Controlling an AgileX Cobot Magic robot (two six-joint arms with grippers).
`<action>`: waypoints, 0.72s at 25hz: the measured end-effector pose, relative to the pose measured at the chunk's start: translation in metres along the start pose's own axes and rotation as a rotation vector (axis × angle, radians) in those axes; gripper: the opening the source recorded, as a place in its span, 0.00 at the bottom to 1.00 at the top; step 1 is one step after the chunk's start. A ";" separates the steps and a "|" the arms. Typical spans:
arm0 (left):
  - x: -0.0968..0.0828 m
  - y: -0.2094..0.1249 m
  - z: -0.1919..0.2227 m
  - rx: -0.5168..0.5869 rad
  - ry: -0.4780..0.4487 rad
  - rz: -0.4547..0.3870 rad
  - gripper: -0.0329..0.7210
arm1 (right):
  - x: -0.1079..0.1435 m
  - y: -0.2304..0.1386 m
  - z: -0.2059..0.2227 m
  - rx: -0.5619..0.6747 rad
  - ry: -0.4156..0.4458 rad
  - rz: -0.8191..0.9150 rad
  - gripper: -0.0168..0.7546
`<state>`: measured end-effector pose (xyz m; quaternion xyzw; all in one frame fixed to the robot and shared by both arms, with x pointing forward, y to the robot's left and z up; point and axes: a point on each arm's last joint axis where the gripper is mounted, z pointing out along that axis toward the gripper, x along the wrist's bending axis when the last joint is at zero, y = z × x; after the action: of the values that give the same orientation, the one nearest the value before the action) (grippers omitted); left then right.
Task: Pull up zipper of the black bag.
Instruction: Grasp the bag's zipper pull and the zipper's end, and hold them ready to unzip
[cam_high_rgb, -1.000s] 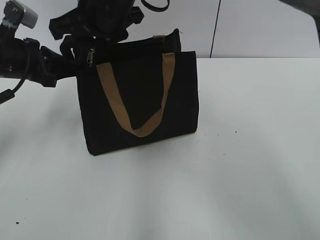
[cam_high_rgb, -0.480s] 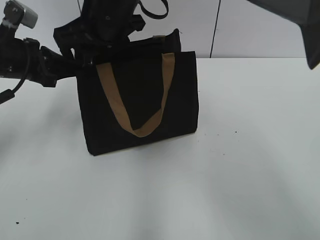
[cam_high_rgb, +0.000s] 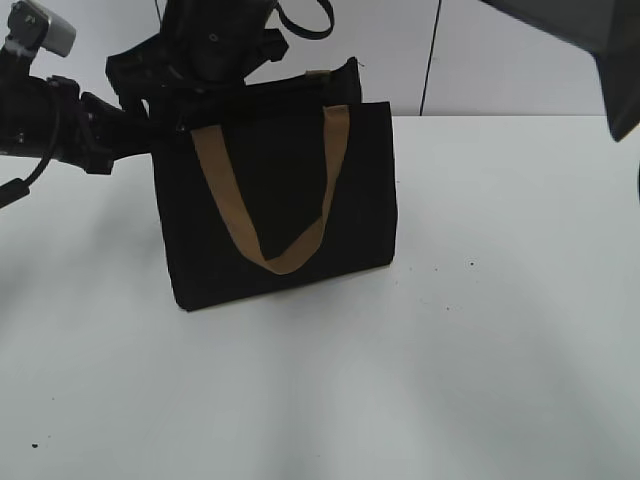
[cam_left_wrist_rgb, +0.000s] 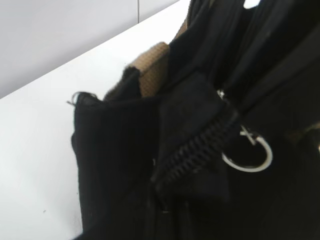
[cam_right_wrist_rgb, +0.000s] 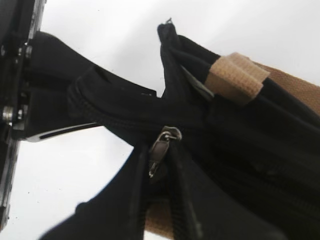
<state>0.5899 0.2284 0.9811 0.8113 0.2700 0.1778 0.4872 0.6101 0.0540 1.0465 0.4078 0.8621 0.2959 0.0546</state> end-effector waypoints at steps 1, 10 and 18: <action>0.000 0.000 0.000 0.000 0.000 0.000 0.09 | 0.000 0.000 0.000 0.000 0.000 0.000 0.13; 0.000 -0.001 0.000 0.013 0.002 0.011 0.09 | 0.001 0.002 -0.003 -0.001 0.001 -0.002 0.00; 0.002 -0.003 0.000 0.034 0.017 0.023 0.09 | 0.005 0.015 -0.025 -0.053 0.007 -0.020 0.00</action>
<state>0.5903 0.2306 0.9785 0.8209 0.2678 0.1855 0.4690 0.6089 0.0532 1.0761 0.3968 0.8580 0.3195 0.0656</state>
